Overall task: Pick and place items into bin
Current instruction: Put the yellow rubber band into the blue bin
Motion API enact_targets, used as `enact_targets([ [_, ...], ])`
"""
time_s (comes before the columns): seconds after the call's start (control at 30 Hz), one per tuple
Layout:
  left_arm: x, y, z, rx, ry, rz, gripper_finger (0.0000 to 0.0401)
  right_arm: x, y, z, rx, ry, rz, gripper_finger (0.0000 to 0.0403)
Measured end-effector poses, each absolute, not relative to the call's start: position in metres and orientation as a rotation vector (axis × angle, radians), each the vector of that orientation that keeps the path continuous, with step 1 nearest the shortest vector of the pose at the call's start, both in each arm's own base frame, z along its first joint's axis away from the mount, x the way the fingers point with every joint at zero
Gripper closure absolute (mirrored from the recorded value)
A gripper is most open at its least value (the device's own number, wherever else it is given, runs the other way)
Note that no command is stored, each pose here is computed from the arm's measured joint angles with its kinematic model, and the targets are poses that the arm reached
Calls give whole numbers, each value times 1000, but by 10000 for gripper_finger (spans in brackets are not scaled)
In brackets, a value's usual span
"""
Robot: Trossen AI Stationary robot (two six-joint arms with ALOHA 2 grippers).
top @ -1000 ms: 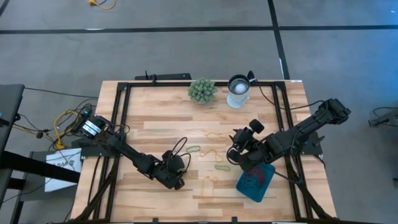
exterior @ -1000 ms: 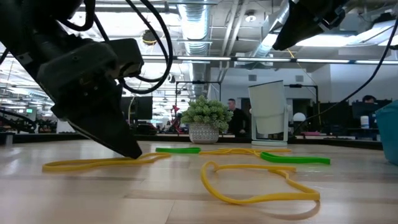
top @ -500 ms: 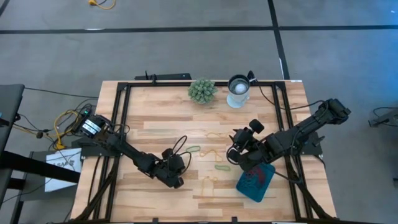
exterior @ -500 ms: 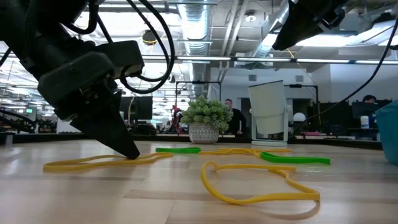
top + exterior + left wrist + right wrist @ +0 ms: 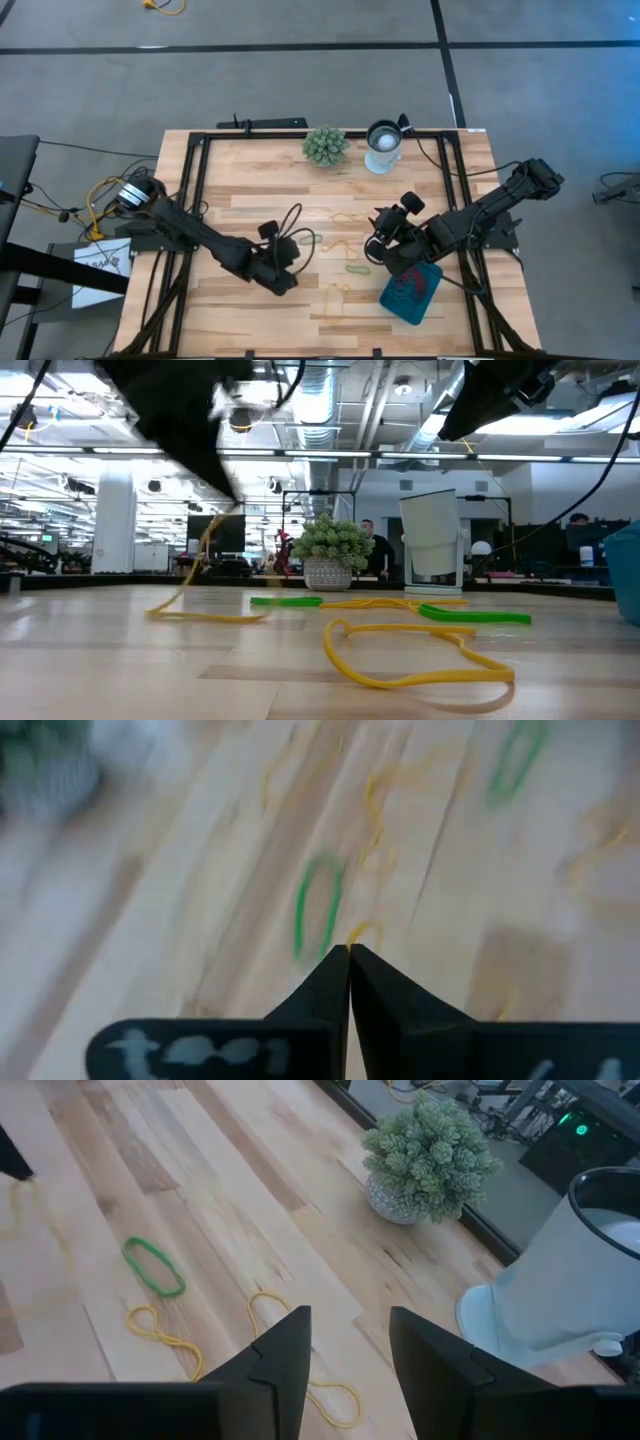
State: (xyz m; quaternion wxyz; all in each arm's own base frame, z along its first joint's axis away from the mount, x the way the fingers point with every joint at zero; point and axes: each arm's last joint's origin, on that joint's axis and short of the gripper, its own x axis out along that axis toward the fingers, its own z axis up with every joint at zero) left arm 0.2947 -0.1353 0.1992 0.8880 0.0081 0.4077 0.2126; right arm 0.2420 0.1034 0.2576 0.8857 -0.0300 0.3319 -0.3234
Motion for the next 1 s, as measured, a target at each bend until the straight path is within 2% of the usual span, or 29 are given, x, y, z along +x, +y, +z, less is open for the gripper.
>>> enact_targets([
  [0.23,308,-140,227,70,793,391,401,246,114,256,-45,661,-599,269],
  [0.43,312,-142,239,110,763,380,401,280,137,234,-46,608,-304,273],
  [0.5,313,-143,241,118,760,373,401,296,140,226,-62,560,-267,275],
  [0.73,314,-143,243,131,759,361,401,339,122,201,-56,493,-192,279],
  [1.0,313,-143,243,143,768,350,401,358,101,194,4,500,-80,285],
])
